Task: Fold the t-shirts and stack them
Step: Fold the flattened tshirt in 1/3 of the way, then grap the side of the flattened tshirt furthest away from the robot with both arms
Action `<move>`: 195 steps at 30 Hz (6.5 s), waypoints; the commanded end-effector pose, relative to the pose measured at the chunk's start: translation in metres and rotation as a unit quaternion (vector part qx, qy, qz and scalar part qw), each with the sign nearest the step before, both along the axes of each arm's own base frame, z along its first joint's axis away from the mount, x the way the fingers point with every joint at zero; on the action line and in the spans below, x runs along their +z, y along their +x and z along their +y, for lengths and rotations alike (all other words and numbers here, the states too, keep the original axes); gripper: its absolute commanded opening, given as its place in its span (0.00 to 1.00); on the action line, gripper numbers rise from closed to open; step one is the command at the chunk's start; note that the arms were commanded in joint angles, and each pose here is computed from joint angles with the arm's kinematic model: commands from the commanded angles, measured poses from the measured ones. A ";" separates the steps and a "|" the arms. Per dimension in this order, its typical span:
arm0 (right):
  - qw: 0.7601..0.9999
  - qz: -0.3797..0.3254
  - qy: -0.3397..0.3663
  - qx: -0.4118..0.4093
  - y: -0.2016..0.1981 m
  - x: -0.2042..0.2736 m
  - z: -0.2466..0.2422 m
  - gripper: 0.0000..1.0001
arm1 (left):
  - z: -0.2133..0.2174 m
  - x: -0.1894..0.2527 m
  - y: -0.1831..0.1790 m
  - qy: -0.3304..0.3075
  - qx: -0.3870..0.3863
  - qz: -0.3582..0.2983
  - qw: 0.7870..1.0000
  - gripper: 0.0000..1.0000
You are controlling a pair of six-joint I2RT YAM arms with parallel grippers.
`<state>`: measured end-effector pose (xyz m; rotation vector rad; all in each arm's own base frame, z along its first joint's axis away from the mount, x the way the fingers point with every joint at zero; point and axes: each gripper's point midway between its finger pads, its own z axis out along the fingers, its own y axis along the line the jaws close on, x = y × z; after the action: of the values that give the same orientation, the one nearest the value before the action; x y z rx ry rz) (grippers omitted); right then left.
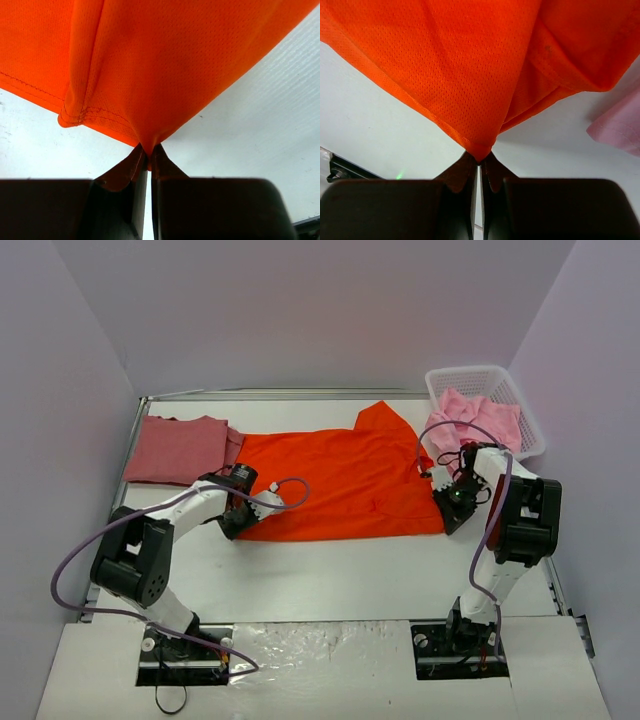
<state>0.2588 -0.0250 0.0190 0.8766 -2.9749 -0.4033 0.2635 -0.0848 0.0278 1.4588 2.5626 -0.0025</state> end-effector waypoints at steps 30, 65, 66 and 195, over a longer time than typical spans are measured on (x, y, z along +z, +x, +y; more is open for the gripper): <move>1.000 0.005 0.002 0.027 -0.045 0.056 -0.002 0.00 | 0.008 0.051 -0.053 -0.033 -0.039 0.016 0.999 0.02; 0.997 0.004 -0.005 0.071 -0.109 0.088 0.002 0.68 | 0.012 0.090 -0.096 -0.054 -0.119 0.020 0.991 0.31; 0.997 0.003 -0.005 0.074 -0.106 0.088 0.001 0.69 | 0.012 0.091 -0.094 -0.055 -0.117 0.019 0.991 0.31; 0.980 -0.192 0.031 -0.052 0.292 -0.032 0.111 0.46 | -0.002 0.021 0.192 -0.237 0.185 -0.019 0.954 0.02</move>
<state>0.5761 0.0893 0.0135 0.9897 -3.4854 -0.2960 0.4559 -0.0825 0.0330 0.7990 2.5475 -0.4821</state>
